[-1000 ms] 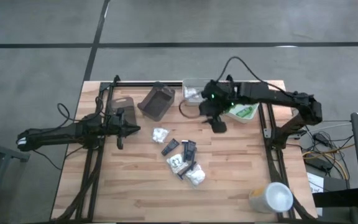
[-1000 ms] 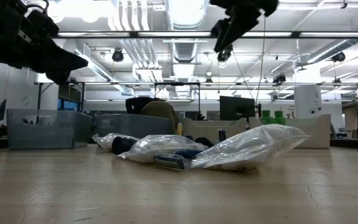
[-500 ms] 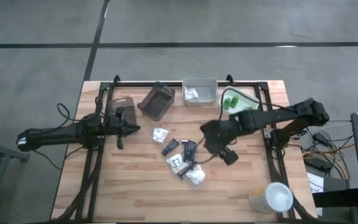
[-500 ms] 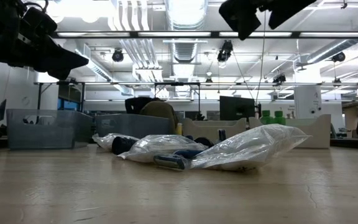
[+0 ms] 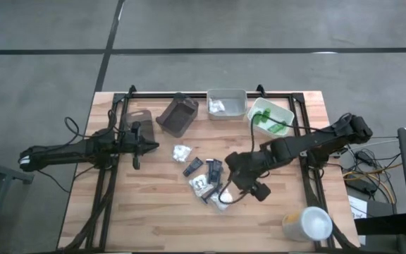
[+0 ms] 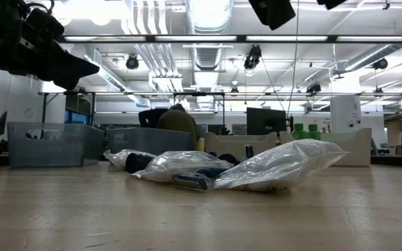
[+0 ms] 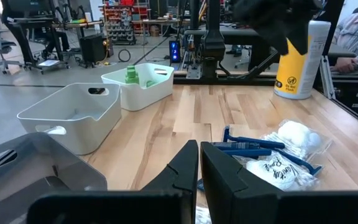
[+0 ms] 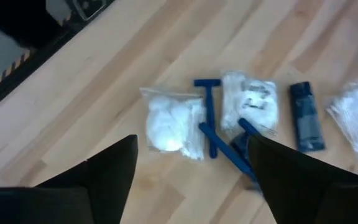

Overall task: Pick & Place Travel size toiletries
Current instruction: Put the bottom cotton pack into the gray bin

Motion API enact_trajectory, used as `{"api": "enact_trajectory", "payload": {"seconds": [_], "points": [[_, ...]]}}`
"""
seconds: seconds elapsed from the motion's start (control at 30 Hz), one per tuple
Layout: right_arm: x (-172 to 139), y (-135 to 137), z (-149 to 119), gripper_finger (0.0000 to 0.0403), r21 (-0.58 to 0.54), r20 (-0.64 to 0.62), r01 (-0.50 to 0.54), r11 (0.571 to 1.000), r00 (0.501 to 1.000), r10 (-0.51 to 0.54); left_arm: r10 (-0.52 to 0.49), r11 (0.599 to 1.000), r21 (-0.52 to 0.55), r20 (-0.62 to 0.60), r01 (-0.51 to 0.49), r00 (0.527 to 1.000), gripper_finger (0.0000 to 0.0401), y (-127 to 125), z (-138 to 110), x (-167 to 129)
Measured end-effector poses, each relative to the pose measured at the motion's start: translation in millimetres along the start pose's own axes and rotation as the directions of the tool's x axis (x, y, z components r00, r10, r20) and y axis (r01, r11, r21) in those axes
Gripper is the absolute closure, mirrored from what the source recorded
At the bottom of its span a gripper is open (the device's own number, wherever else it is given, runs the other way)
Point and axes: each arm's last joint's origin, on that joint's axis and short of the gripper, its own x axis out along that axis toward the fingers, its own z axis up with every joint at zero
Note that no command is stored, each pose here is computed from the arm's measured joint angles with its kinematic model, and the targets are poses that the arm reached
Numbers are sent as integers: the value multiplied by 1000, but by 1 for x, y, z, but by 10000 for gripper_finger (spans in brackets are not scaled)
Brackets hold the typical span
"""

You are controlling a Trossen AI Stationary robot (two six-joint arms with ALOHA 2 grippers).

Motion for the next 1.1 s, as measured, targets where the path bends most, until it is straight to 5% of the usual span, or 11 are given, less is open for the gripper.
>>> {"api": "enact_trajectory", "payload": {"seconds": [0.47, 1.1], "points": [[73, 24, 15, 131, -52, -78, -73, 996, 995, 69, 0, 1000, -1, -16, 0, 1000, 378, 0, -1, 0], [150, 12, -11, 200, -35, -284, -90, 995, 956, 76, 0, 1000, -1, -18, 0, 1000, 378, 0, -2, 1]]}}
